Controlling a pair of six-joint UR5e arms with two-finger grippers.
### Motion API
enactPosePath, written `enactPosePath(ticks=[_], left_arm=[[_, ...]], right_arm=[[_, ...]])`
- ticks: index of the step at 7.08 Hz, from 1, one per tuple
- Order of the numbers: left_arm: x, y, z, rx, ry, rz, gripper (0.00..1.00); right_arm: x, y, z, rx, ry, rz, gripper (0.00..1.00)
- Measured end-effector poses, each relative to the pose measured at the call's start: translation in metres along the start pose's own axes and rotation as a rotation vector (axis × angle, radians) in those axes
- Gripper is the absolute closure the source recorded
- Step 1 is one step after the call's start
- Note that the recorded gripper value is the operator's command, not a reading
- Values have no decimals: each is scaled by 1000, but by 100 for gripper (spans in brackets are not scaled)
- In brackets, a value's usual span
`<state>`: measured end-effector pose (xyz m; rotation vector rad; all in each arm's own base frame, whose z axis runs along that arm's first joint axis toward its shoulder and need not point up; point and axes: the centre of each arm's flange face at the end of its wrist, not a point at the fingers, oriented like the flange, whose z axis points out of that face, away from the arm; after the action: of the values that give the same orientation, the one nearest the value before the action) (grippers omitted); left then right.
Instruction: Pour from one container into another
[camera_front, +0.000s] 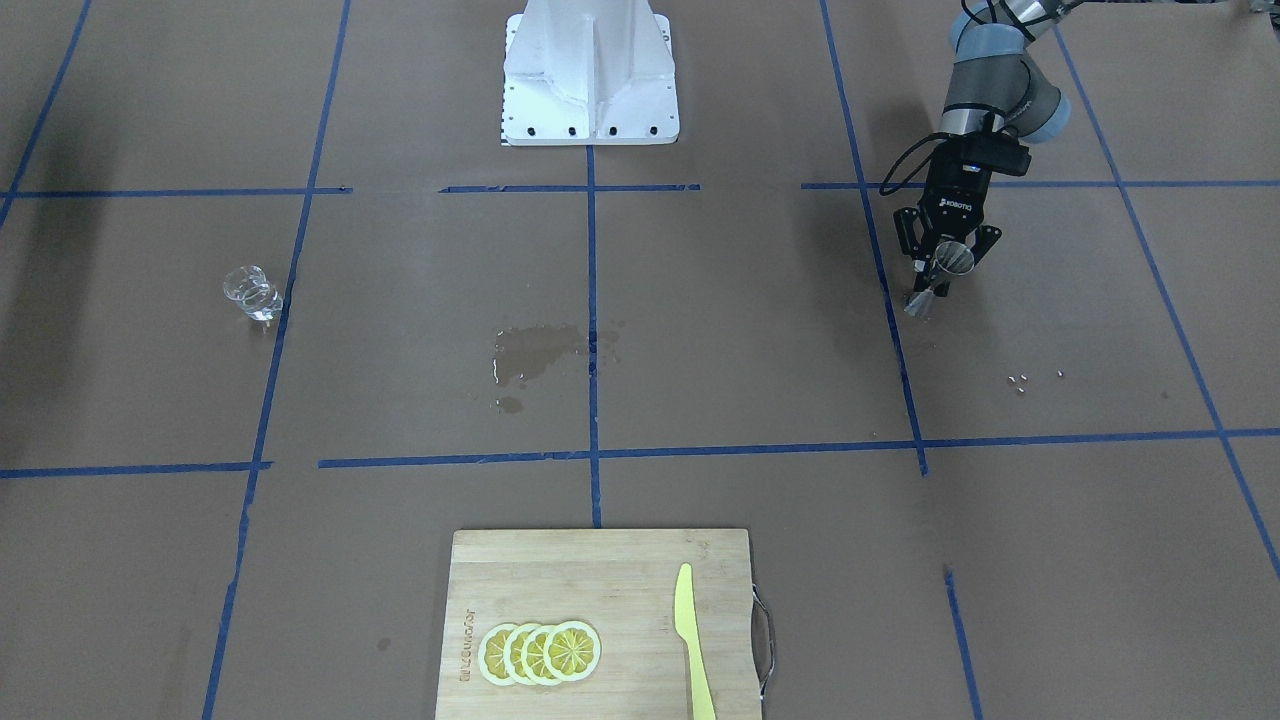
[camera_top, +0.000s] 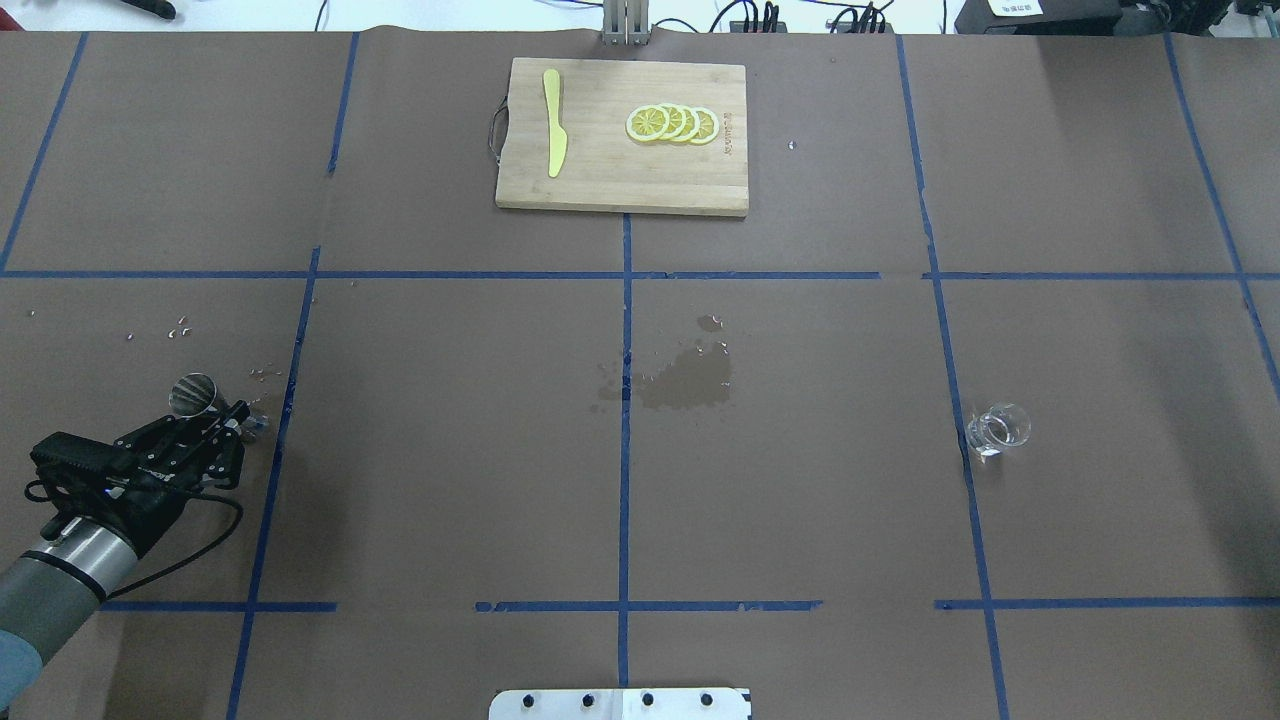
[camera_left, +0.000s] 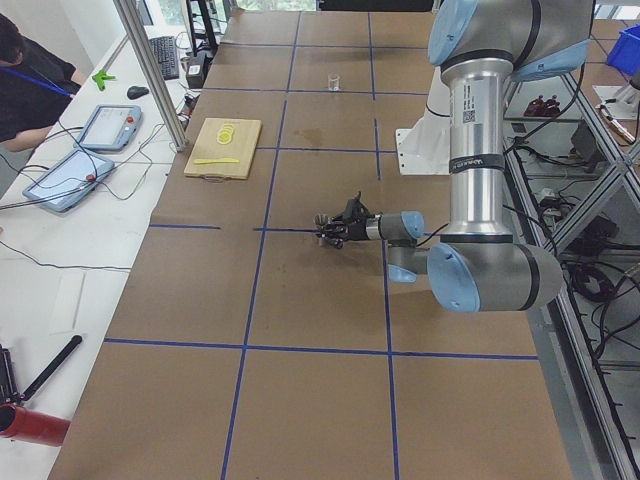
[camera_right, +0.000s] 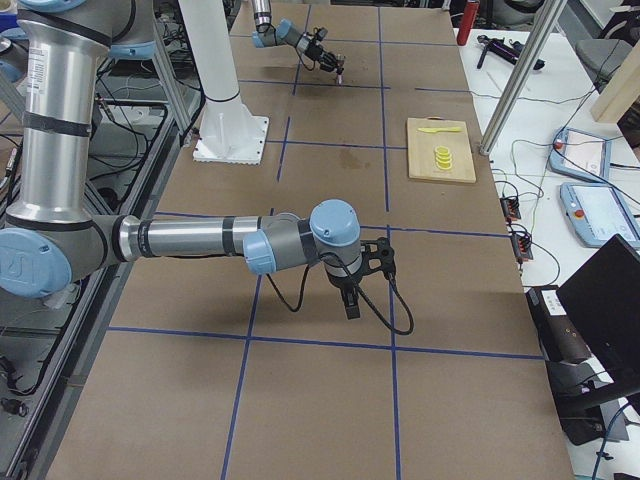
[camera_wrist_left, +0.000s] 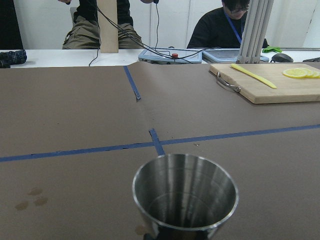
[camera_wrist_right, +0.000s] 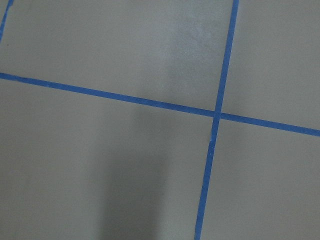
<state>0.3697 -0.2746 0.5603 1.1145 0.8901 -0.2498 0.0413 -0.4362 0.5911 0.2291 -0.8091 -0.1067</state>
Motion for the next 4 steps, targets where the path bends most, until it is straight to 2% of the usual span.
enactPosePath(ticks=[2,4], left_arm=[[-1,-1,-1,1,1,-1,96],[-3,-10,-8,27,44,-39,99]], right_arm=[[0,0,0,0,0,0,0],[-1,0,0,1,0,-1,0]])
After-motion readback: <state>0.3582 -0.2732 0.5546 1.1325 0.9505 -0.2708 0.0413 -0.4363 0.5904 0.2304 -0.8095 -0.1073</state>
